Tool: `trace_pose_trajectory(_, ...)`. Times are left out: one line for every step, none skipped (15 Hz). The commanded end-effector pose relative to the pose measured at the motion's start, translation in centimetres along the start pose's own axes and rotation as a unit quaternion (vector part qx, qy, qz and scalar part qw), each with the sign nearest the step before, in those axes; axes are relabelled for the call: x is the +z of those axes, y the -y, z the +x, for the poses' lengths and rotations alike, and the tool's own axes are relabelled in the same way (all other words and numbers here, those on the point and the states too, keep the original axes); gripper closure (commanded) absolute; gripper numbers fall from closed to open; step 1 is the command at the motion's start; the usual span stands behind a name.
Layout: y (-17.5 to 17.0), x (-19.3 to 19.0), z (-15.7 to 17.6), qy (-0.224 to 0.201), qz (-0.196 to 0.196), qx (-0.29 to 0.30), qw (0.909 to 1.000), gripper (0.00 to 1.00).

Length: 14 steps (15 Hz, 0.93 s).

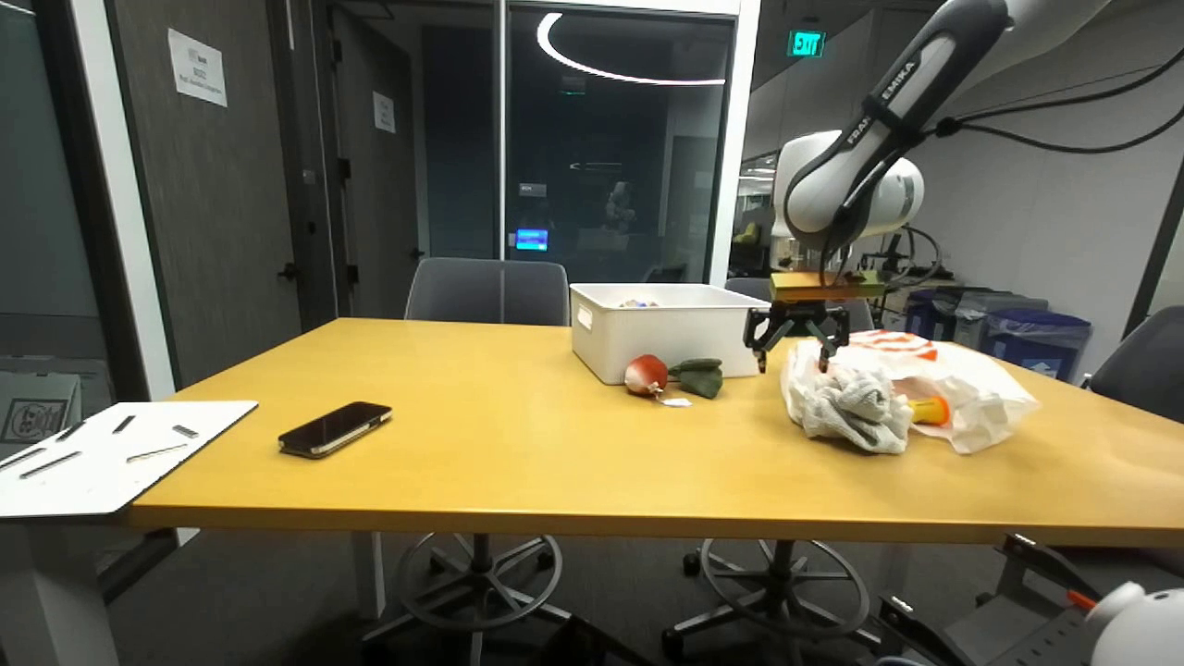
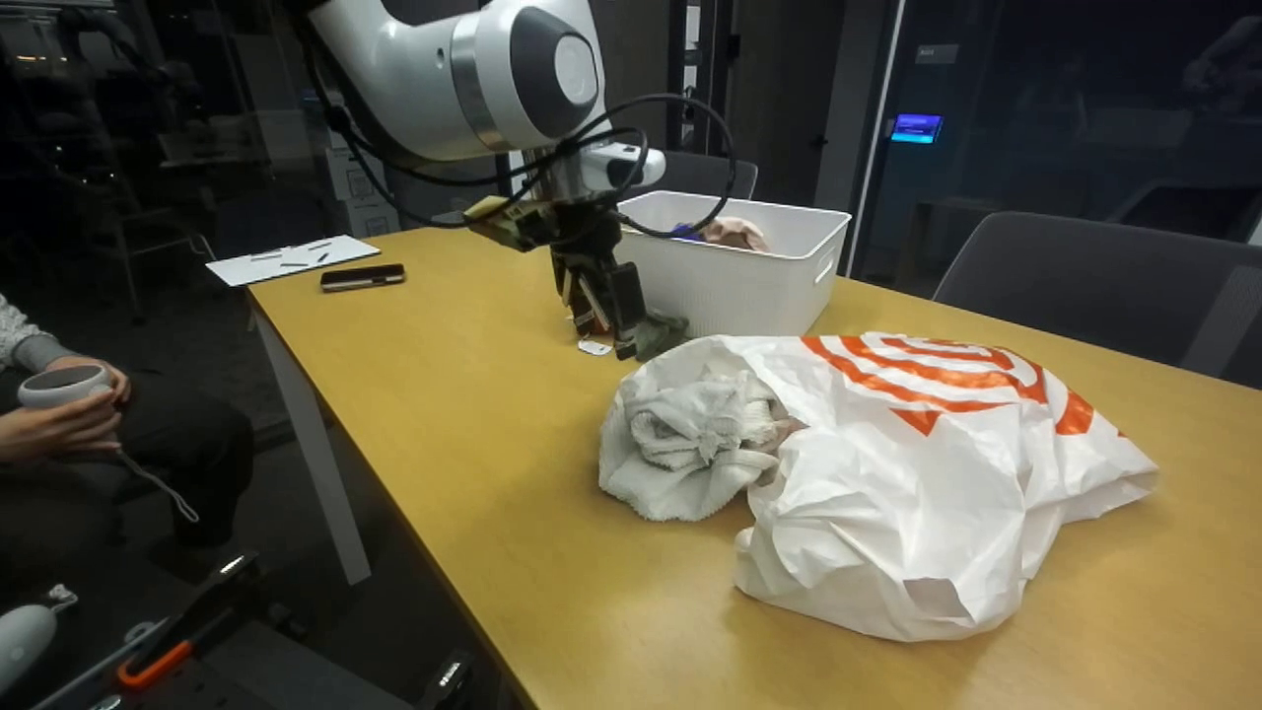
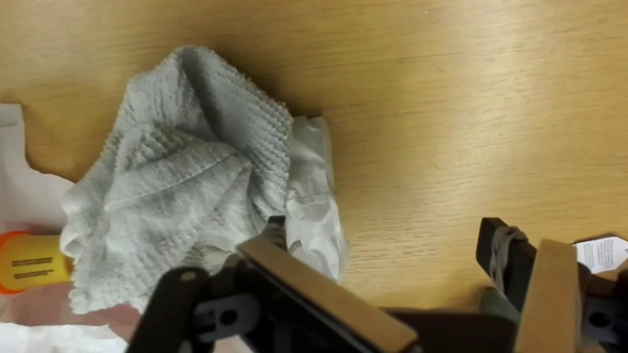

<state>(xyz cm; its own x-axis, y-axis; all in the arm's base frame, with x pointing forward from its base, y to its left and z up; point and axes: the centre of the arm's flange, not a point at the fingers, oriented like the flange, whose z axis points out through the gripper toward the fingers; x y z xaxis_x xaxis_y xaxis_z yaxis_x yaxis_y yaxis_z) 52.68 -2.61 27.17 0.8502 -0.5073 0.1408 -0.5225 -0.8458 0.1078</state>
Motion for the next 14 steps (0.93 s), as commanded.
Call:
trace_pose_trajectory(1.1,3.9,2.4,-0.011,-0.014,-0.026,0.9995,0.0)
trace_pose_trajectory(1.1,4.9,2.6,-0.009,-0.019,-0.029,0.9994,0.0)
trace_pose_trajectory(1.2,5.8,2.9,-0.006,-0.026,-0.034,0.9991,0.24)
trace_pose_trajectory(1.3,6.5,3.1,-0.004,-0.031,-0.04,0.9987,0.27)
trace_pose_trajectory(1.4,7.0,3.3,-0.004,-0.037,-0.048,0.9982,0.34)
trace_pose_trajectory(1.5,7.4,3.4,-0.004,-0.048,-0.054,0.9974,0.44)
trace_pose_trajectory(1.6,7.5,3.5,-0.008,-0.059,-0.063,0.9963,0.51)
trace_pose_trajectory(1.8,7.5,3.6,-0.014,-0.066,-0.07,0.9952,0.58)
trace_pose_trajectory(1.9,7.3,3.6,-0.018,-0.073,-0.079,0.994,0.67)
trace_pose_trajectory(2.1,7.2,3.6,-0.022,-0.079,-0.088,0.9927,0.74)
trace_pose_trajectory(2.2,6.8,3.5,-0.026,-0.085,-0.095,0.9915,0.83)
trace_pose_trajectory(2.2,6.4,3.4,-0.025,-0.088,-0.1,0.9907,0.9)
trace_pose_trajectory(2.2,6.2,3.3,-0.02,-0.09,-0.101,0.9906,0.95)
trace_pose_trajectory(2.1,6.0,3.2,-0.01,-0.087,-0.097,0.9914,0.97)
